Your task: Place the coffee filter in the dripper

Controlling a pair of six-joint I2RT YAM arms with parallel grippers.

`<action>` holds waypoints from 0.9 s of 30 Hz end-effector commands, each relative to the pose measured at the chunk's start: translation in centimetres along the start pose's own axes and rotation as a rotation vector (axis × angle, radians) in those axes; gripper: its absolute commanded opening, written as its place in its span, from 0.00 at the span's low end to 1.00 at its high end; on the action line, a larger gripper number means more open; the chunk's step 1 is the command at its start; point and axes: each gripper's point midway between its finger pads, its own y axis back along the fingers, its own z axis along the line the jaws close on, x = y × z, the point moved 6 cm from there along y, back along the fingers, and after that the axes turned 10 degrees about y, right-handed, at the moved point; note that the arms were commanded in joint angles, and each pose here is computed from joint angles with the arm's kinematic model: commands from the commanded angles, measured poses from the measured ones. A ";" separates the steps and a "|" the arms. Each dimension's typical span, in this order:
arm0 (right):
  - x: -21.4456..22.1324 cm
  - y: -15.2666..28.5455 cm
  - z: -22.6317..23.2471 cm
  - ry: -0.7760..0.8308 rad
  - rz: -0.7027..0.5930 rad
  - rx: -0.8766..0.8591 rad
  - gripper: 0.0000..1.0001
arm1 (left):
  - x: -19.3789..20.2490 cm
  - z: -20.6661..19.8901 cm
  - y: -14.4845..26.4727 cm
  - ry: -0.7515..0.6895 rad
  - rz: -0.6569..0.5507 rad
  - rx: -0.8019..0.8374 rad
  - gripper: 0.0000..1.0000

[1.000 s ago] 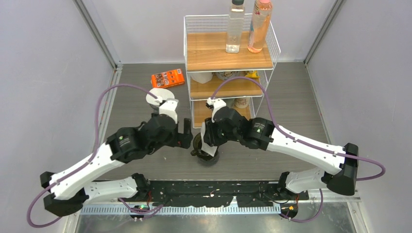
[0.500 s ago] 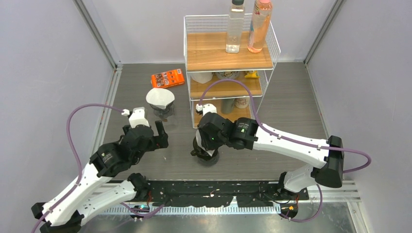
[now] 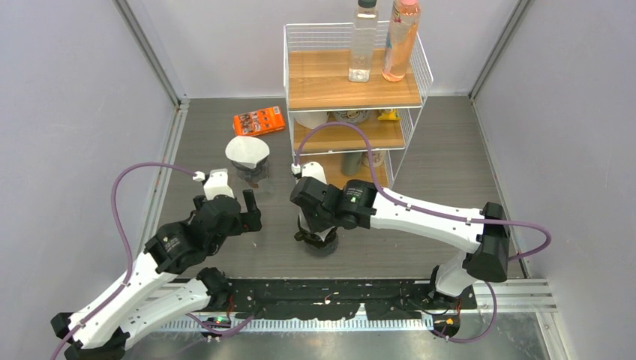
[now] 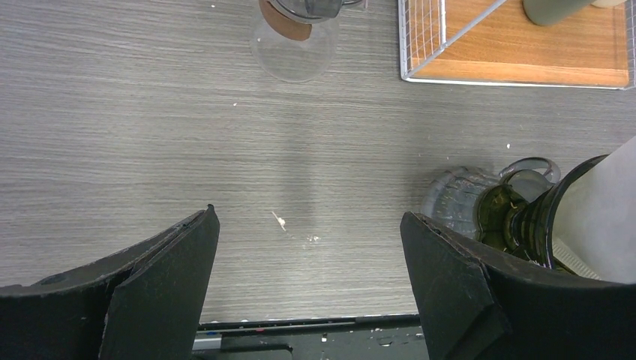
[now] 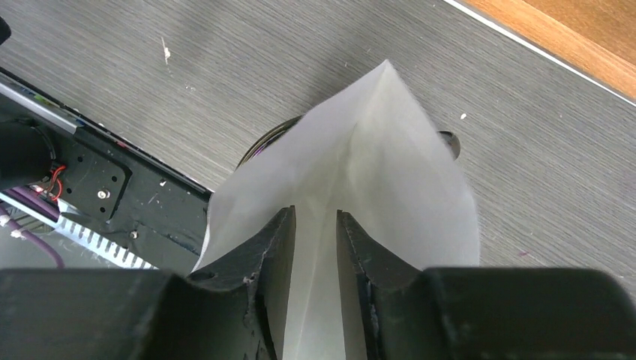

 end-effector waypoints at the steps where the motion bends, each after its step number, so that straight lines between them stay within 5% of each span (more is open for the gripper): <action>1: -1.0 0.7 0.1 -0.031 -0.025 0.039 0.37 | -0.5 -0.4 -0.2 0.015 -0.036 0.028 1.00; 8: -0.9 0.6 0.0 -0.046 -0.006 0.063 0.66 | -0.5 -0.2 -0.3 0.003 -0.043 0.020 1.00; 17: -1.0 0.8 0.0 -0.051 -0.004 0.066 0.81 | -0.6 -0.1 -0.3 -0.001 -0.046 0.013 1.00; 20: -1.1 0.8 0.1 -0.047 -0.008 0.054 0.76 | -0.5 0.0 -0.3 -0.002 -0.045 0.009 1.00; 23: -1.2 0.7 0.2 -0.048 -0.017 0.047 0.57 | -0.5 0.1 -0.3 -0.001 -0.044 0.010 0.99; 27: -1.1 0.5 0.0 -0.055 -0.014 0.065 0.45 | -0.5 0.1 -0.2 0.003 -0.047 0.016 1.00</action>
